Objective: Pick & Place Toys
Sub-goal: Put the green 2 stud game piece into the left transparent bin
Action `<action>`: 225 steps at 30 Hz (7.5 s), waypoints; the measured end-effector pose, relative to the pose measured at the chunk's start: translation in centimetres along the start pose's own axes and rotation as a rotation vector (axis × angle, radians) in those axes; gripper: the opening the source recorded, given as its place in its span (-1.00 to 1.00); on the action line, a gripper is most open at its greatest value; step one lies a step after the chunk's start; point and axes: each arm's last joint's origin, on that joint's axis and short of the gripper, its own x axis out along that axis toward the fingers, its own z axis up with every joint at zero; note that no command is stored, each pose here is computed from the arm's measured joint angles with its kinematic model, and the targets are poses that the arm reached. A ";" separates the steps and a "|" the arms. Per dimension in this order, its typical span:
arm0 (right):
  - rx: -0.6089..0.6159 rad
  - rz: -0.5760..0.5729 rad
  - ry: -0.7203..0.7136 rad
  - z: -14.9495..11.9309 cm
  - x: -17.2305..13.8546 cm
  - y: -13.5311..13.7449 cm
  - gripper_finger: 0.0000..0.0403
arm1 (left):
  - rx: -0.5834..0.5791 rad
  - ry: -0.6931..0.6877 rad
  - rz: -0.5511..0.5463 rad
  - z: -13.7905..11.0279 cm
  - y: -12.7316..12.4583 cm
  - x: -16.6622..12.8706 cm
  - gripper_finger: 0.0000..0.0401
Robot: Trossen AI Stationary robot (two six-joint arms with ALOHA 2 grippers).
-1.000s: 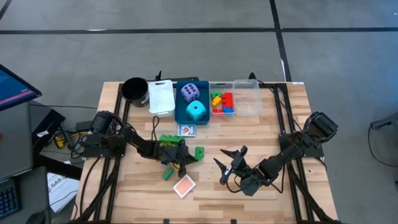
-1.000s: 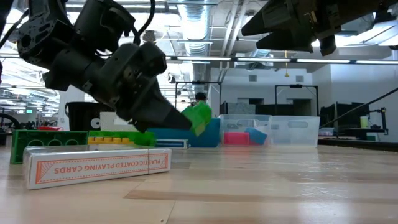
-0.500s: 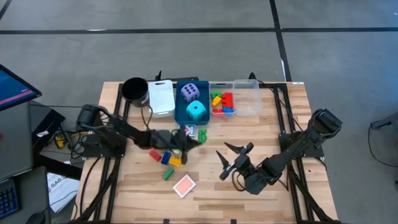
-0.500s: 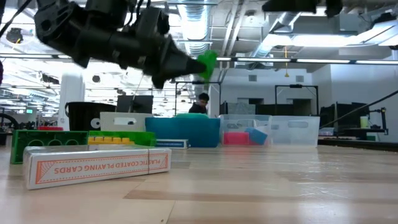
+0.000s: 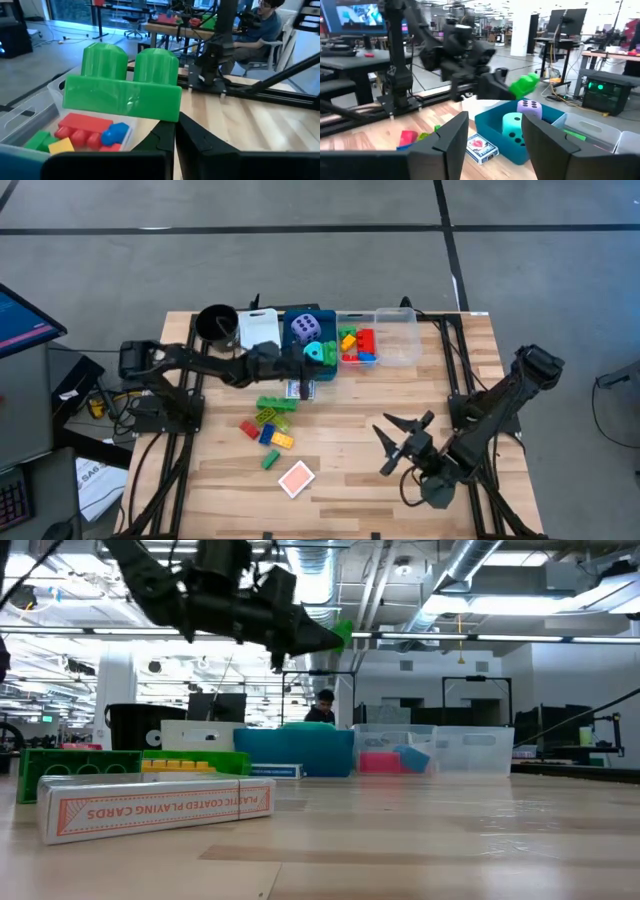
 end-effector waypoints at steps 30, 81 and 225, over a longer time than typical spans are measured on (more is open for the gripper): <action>-0.024 -0.078 0.226 -3.1 2.4 -4.8 -0.21 | -0.082 0.127 0.057 0.0 5.5 7.3 -0.62; 0.296 0.165 0.293 -6.9 0.9 11.4 0.03 | -0.009 0.241 -0.466 5.1 -8.3 -8.5 0.18; 0.695 -0.709 1.122 -9.6 8.5 14.7 0.47 | -0.063 0.495 -0.442 0.2 -7.7 -10.4 0.18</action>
